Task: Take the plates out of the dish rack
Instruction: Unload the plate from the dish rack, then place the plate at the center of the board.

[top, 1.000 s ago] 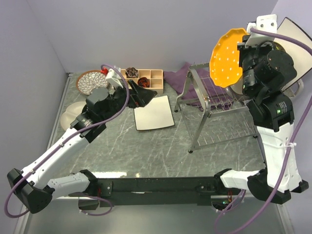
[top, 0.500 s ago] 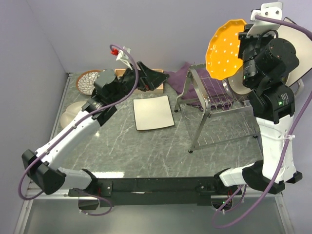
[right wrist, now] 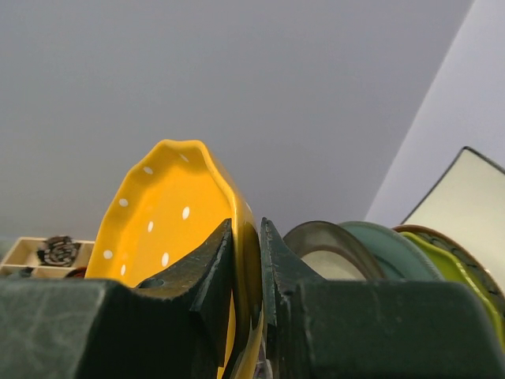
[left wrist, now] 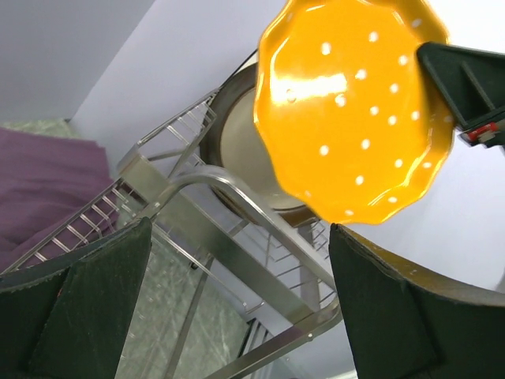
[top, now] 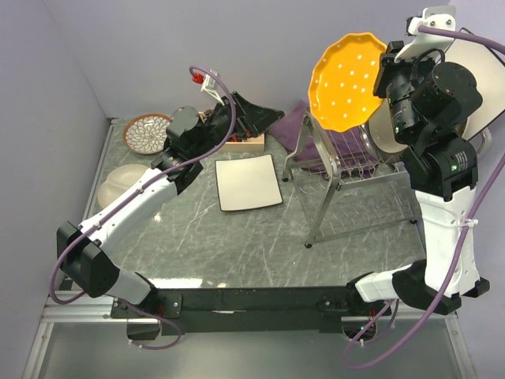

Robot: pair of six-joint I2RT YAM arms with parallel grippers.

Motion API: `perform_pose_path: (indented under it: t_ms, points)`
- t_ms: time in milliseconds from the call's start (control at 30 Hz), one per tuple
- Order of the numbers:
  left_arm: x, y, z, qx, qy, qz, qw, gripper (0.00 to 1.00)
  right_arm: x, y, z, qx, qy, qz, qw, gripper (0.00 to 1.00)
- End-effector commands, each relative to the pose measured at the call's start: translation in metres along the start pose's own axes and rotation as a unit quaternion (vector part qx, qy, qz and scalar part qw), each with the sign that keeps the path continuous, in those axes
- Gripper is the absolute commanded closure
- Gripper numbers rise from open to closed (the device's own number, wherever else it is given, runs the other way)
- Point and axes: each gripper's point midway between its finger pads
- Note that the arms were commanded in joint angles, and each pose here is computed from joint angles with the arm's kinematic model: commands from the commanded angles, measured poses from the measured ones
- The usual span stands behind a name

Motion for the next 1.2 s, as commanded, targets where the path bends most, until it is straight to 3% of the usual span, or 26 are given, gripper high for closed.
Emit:
perform_pose_path:
  t_ms: [0, 533, 633, 667, 733, 767, 867, 967, 1033, 1100, 1167]
  points:
    - [-0.018, -0.035, 0.000, 0.068, -0.028, 0.012, 0.997, 0.01, -0.075, -0.019, -0.031, -0.011, -0.128, 0.112, 0.985, 1.00]
    - [-0.008, -0.034, 0.007, 0.104, -0.014, -0.005, 0.995, 0.01, -0.056, 0.053, -0.035, -0.163, -0.124, 0.220, 0.954, 1.00]
    - [-0.001, -0.033, 0.000, 0.117, -0.014, -0.006, 0.993, 0.14, -0.048, 0.069, -0.034, -0.193, -0.115, 0.228, 0.947, 1.00]
    - [0.001, -0.032, -0.003, 0.118, -0.013, -0.009, 0.993, 0.33, -0.046, 0.072, -0.034, -0.198, -0.114, 0.230, 0.946, 1.00]
    - [0.005, -0.028, -0.012, 0.111, -0.012, -0.013, 0.994, 0.53, -0.040, 0.084, -0.034, -0.221, -0.109, 0.232, 0.941, 1.00]
    - [0.008, -0.027, -0.015, 0.109, -0.012, -0.014, 0.994, 0.70, -0.038, 0.088, -0.035, -0.229, -0.107, 0.232, 0.939, 1.00]
    - [0.012, -0.020, -0.032, 0.094, -0.018, -0.030, 0.995, 0.99, -0.033, 0.094, -0.040, -0.246, -0.104, 0.240, 0.933, 1.00]
    - [0.010, -0.031, -0.060, 0.108, -0.032, -0.042, 0.993, 0.99, -0.025, 0.103, -0.046, -0.266, -0.102, 0.244, 0.927, 0.93]
    - [0.012, -0.023, -0.073, 0.095, -0.034, -0.057, 0.993, 0.99, -0.017, 0.108, -0.047, -0.273, -0.092, 0.244, 0.926, 0.80]
    - [0.008, -0.021, -0.089, 0.084, -0.039, -0.069, 0.993, 0.99, -0.011, 0.113, -0.050, -0.284, -0.087, 0.244, 0.923, 0.61]
    - [0.002, -0.028, -0.105, 0.087, -0.045, -0.068, 0.993, 0.99, -0.007, 0.115, -0.054, -0.291, -0.081, 0.242, 0.922, 0.56]
Point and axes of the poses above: each gripper's point midway between its finger pads, its own z axis out along the fingers, its own y axis along the line the jaws close on, x = y × z, and after that the axes turned 7 degrees about -z, right-handed
